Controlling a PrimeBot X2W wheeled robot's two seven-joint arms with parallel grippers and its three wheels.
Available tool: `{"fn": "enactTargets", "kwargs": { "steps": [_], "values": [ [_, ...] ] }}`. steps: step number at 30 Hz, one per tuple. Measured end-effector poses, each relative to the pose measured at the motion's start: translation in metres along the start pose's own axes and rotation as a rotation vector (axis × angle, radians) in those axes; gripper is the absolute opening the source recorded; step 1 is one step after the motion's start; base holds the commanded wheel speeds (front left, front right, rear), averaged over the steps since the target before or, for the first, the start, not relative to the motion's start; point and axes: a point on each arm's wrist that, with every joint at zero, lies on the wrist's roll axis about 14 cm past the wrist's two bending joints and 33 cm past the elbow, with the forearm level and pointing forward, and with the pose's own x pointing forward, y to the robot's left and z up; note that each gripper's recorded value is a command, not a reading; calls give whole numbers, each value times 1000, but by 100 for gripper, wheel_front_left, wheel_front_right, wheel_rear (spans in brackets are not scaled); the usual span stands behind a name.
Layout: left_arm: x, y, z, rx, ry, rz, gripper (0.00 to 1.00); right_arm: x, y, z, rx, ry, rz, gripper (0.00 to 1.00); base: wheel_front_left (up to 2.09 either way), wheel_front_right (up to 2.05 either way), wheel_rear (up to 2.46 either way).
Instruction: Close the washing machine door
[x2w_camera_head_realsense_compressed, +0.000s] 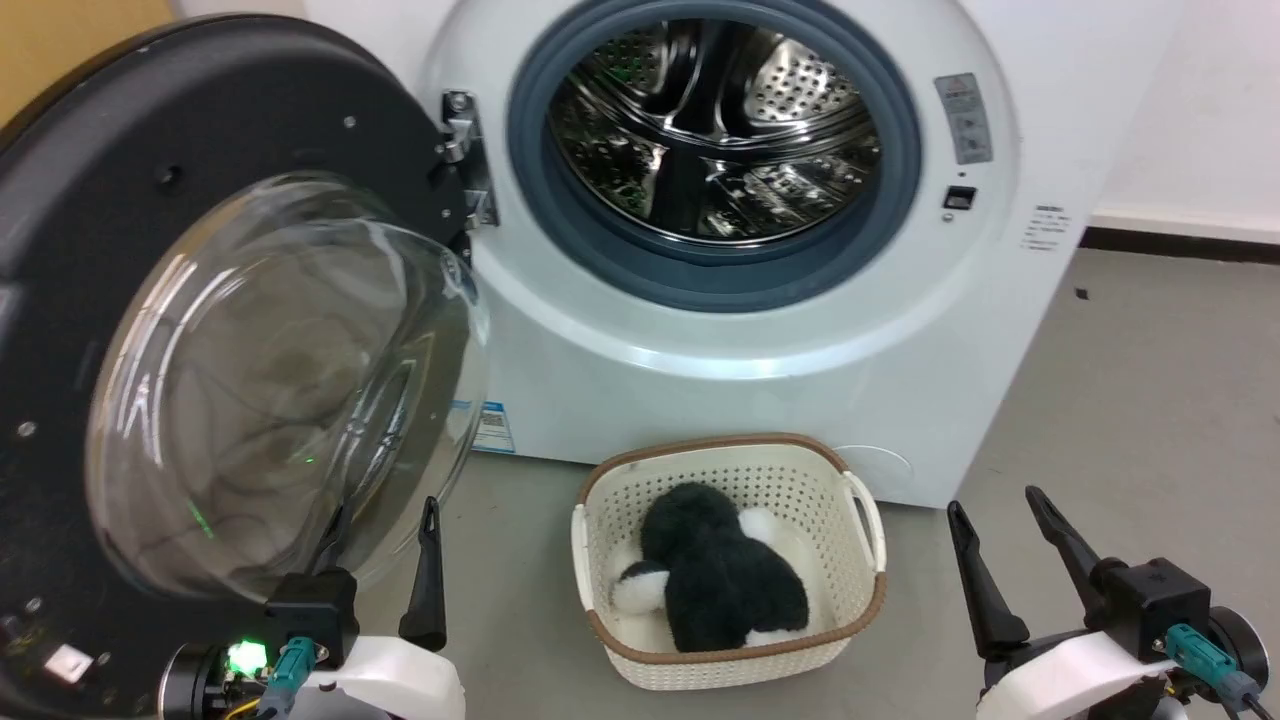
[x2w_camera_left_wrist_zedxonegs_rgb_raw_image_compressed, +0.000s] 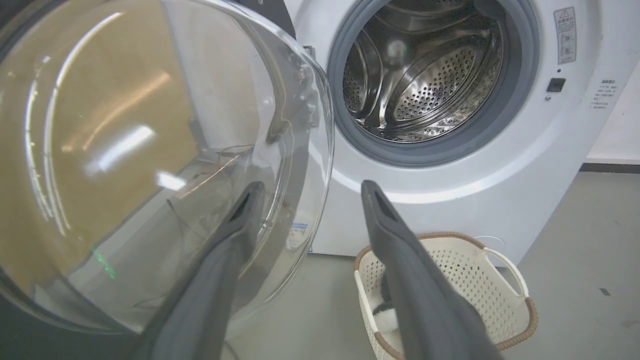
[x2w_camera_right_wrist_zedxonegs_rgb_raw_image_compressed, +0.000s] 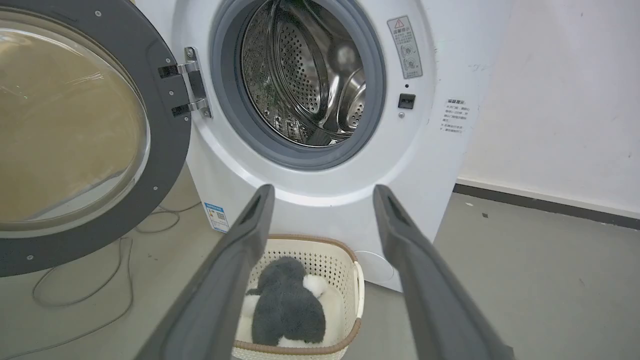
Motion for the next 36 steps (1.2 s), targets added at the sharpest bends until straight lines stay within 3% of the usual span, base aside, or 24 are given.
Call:
{"fn": "enactTargets", "kwargs": {
  "steps": [36],
  "values": [
    [-43, 67, 5, 5, -52, 242, 100, 35, 87, -7, 64, -22, 261, 100, 0, 0, 0]
  ]
}}
